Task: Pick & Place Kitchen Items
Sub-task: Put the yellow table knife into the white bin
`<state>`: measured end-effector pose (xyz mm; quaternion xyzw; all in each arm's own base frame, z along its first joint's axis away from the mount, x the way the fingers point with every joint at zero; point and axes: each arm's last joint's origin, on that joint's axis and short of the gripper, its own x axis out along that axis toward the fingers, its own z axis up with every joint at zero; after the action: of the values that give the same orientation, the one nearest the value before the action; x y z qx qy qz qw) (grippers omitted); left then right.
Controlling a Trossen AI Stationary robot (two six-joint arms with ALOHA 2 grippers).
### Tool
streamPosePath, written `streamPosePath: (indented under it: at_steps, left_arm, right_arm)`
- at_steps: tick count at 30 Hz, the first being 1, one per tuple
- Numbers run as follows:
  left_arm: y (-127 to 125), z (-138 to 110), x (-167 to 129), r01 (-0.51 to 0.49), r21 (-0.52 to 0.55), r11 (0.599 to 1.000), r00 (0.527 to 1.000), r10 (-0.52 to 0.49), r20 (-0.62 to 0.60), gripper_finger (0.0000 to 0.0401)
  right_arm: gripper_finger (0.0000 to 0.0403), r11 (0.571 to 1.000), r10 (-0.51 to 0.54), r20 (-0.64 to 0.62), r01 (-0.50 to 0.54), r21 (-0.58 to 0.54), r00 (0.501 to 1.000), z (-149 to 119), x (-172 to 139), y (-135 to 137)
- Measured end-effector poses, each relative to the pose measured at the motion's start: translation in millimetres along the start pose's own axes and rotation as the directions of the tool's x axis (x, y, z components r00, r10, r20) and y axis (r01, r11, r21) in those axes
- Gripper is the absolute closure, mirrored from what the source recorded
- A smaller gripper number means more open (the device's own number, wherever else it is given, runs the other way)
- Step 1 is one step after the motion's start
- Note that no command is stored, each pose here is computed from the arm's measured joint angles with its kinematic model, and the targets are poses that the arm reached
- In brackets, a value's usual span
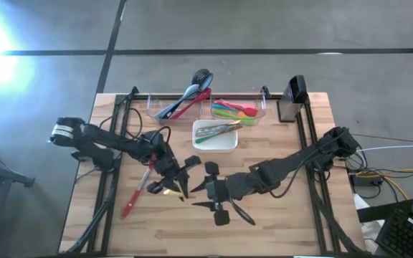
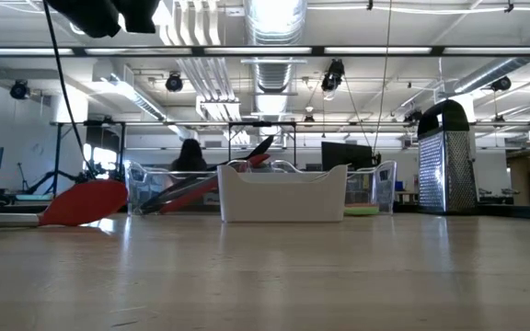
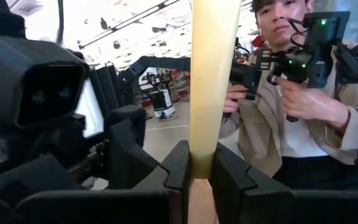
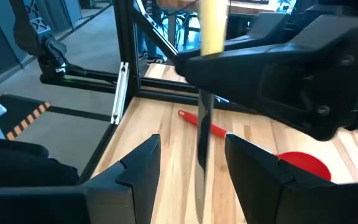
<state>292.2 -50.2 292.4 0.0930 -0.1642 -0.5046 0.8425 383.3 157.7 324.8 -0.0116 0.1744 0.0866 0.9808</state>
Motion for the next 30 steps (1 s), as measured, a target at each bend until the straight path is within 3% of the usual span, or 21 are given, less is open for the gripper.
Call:
streamPosePath:
  at_steps: [11,21,30]
  left_arm:
    - [1,2,-1,-0.011,0.062,0.998,1.000,0.011,0.007,0.0360]
    - [18,4,6,0.033,0.068,0.997,0.999,-0.034,0.012,0.0360]
    - [24,-2,6,0.072,0.023,0.997,0.997,-0.072,-0.004,0.0360]
  right_arm:
    - [0.0230,1.000,0.000,0.025,0.000,-0.005,1.000,2,0,-1]
    - [0.0235,1.000,0.030,0.016,-0.030,-0.001,0.999,-2,7,-3]
    - [0.0294,0.997,0.069,-0.010,-0.069,0.021,0.998,-4,8,-3]
